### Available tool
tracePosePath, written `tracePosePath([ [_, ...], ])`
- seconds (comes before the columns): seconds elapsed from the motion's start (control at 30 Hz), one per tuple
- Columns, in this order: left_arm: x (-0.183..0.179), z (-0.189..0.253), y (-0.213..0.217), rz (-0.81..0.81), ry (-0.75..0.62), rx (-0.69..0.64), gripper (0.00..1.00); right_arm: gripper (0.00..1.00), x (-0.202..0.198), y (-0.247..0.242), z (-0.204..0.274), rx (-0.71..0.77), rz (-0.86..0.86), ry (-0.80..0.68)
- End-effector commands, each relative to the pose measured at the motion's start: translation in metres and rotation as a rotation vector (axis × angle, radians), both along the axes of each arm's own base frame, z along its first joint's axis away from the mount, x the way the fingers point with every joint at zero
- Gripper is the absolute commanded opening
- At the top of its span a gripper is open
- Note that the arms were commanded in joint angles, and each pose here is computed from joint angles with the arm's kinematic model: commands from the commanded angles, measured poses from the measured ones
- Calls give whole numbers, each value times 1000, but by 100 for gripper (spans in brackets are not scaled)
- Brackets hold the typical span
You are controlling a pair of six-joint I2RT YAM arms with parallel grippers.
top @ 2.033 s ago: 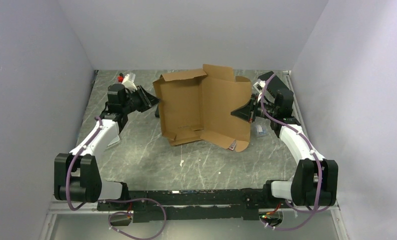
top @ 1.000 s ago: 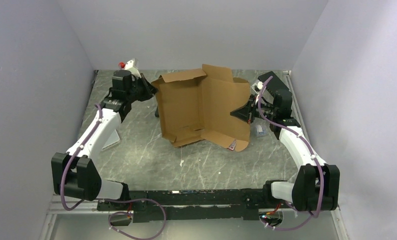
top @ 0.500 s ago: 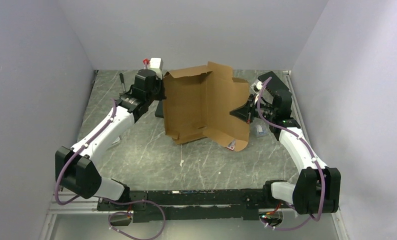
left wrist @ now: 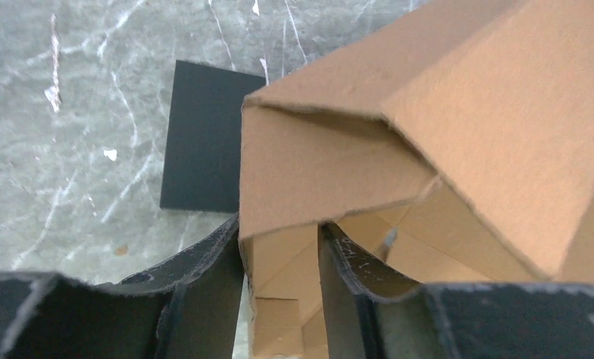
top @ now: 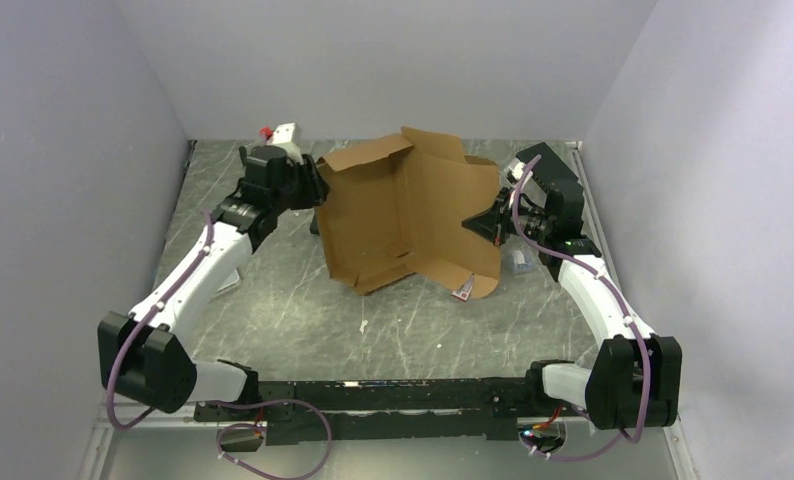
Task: Fold the paper box
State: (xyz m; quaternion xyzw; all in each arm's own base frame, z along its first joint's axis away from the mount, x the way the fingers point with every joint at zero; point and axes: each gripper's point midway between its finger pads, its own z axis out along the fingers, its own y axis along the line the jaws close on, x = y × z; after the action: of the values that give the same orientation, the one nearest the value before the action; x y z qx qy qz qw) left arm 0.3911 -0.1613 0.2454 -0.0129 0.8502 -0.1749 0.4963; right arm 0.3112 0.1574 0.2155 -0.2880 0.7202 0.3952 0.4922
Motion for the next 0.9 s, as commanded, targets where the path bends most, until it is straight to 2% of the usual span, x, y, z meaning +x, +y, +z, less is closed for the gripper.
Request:
tracePosePath([
  [0.0,-17,39,-5,-93,-57,-254,47,0,2,1,9,-17,4,-44],
  [0.3,-39,43,6,-163,-43,-365,56,0,2,1,8,-17,4,-42],
  [0.53,-63,48,32,-74,-65,-398,60,0,2,1,8,-16,8,-45],
  [0.67,-75,53,46,-10,-99,-452,69,0,2,2,8,-14,10,-42],
  [0.87,-79,59,49,6,-102,-528,70,0,2,2,8,-14,10,-44],
])
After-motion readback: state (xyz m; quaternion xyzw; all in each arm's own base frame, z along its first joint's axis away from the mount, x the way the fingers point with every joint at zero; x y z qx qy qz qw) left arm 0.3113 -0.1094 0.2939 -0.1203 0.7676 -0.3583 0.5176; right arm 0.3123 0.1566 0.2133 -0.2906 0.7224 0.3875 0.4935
